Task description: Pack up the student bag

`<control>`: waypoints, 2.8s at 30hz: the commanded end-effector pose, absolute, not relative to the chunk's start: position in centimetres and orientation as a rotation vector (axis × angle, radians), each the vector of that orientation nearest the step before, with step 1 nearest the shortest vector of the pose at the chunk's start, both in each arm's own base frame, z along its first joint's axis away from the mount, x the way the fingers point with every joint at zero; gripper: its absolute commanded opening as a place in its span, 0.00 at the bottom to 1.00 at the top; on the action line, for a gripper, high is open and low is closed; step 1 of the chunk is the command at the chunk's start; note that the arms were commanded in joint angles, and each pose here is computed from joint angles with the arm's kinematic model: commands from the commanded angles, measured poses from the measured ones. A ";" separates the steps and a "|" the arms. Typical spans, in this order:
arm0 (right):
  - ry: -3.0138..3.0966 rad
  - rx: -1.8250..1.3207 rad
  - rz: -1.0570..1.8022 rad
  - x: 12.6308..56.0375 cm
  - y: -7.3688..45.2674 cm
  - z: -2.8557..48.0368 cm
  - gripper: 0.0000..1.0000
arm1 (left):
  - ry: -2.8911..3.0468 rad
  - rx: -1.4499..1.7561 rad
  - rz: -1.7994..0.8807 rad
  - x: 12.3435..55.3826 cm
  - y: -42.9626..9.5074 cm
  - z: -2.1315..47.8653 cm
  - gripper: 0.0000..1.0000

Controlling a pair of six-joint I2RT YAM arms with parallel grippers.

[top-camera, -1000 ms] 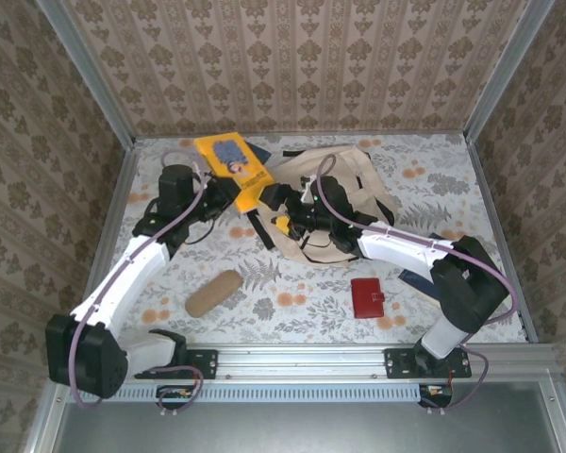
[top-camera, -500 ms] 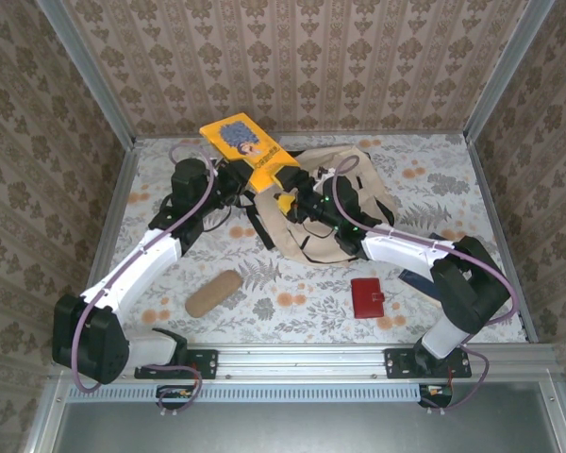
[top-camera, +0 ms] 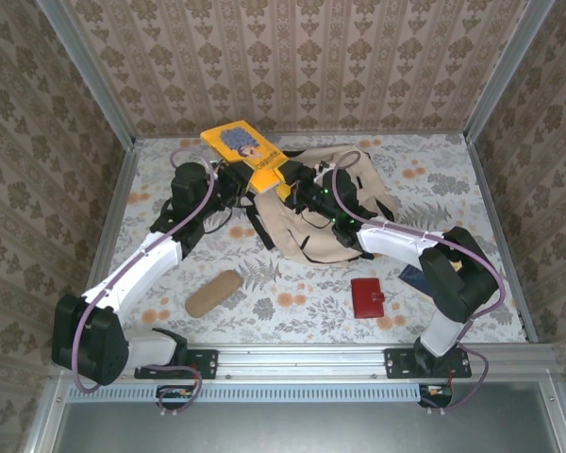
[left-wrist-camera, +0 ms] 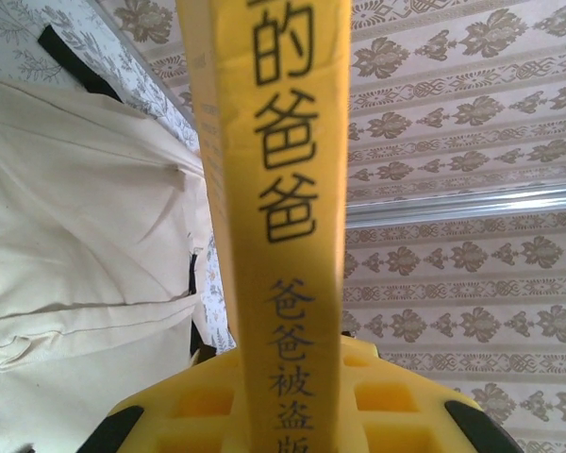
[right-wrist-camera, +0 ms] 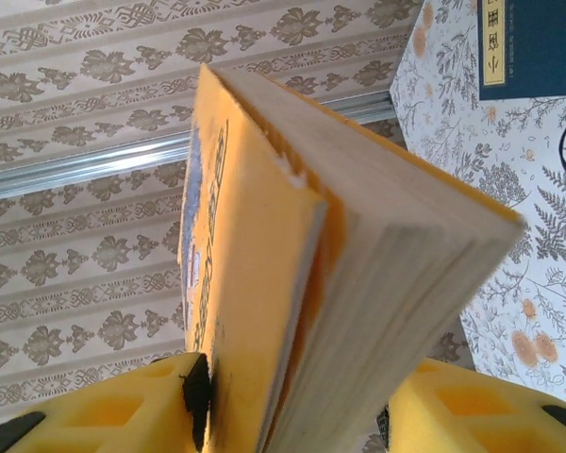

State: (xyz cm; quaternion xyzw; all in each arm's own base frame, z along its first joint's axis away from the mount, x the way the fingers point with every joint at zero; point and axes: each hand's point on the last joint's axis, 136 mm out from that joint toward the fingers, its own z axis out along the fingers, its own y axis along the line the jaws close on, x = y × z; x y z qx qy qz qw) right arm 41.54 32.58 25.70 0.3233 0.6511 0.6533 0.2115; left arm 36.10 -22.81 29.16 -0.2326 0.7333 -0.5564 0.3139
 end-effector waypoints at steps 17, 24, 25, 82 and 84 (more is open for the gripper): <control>1.782 0.802 1.711 41.6 29.8 28.9 0.17 | 1.917 -0.509 -1.527 34.5 -23.4 30.9 0.40; 1.950 0.681 1.251 39.7 23.4 27.7 0.10 | 2.238 -0.400 -1.207 33.3 -22.6 25.3 0.84; 1.954 0.650 1.183 38.9 22.0 28.6 0.09 | 2.299 -0.333 -1.168 32.5 -23.5 24.6 0.85; 2.114 0.928 0.249 22.8 -2.8 24.5 0.12 | 2.442 1.422 -0.350 25.7 -48.3 7.9 0.28; 2.113 0.929 0.249 22.7 -2.8 24.6 0.12 | 2.429 1.412 -0.362 25.8 -48.4 8.8 0.20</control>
